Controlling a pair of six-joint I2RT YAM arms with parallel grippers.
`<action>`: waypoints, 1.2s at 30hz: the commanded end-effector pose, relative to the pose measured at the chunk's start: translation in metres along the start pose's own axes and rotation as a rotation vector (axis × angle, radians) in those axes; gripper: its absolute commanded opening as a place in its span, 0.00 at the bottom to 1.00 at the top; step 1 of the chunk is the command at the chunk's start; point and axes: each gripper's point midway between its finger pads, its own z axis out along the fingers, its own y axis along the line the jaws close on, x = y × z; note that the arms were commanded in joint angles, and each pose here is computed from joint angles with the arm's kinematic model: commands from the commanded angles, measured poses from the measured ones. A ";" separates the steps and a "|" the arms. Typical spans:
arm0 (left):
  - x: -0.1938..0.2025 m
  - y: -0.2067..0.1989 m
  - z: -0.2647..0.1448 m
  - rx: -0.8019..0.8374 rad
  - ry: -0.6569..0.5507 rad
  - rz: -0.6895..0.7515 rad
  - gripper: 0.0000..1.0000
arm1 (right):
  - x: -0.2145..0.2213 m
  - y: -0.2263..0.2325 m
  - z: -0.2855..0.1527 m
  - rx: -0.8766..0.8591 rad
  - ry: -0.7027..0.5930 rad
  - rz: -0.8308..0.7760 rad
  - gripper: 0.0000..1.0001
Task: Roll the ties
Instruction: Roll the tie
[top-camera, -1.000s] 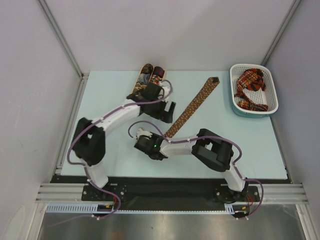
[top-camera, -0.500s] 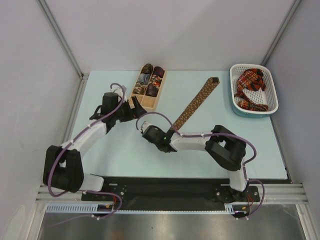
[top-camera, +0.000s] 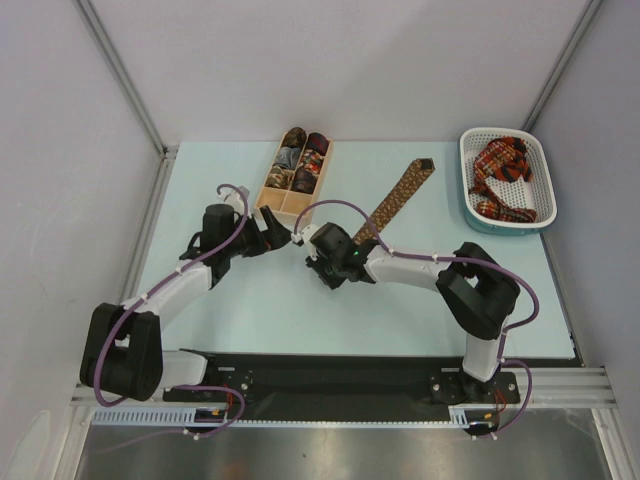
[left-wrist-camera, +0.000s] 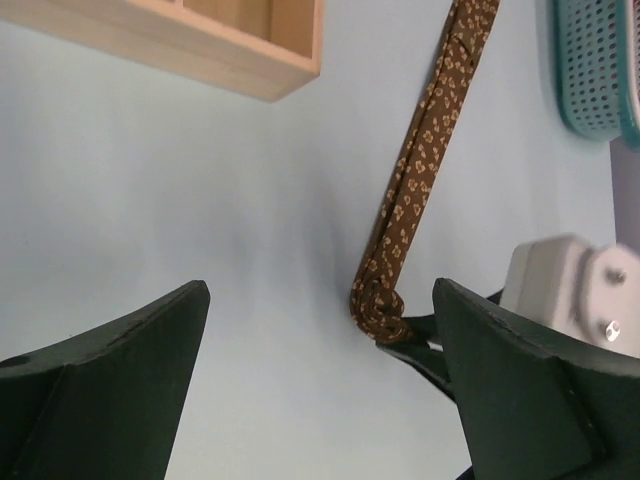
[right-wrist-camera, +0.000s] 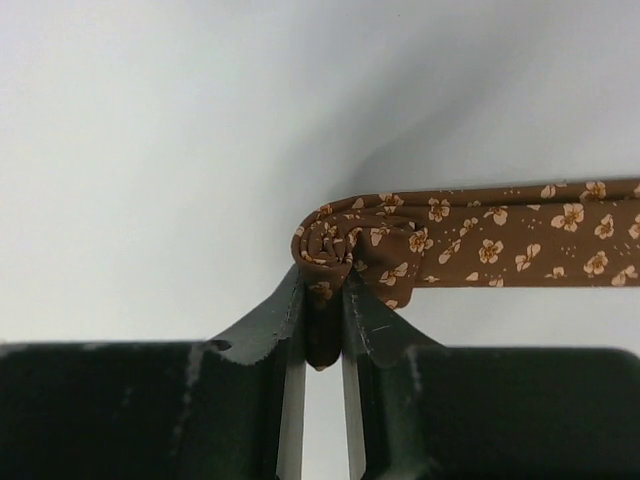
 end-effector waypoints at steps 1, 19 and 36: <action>-0.012 -0.010 -0.004 0.055 -0.069 0.023 1.00 | -0.024 0.008 -0.016 -0.189 -0.079 0.088 0.00; 0.047 -0.052 0.017 0.193 0.070 0.337 1.00 | -0.032 0.011 -0.016 -0.782 -0.053 0.419 0.00; 0.083 -0.074 0.040 0.204 0.166 0.657 1.00 | -0.025 -0.011 -0.009 -0.931 -0.012 0.525 0.00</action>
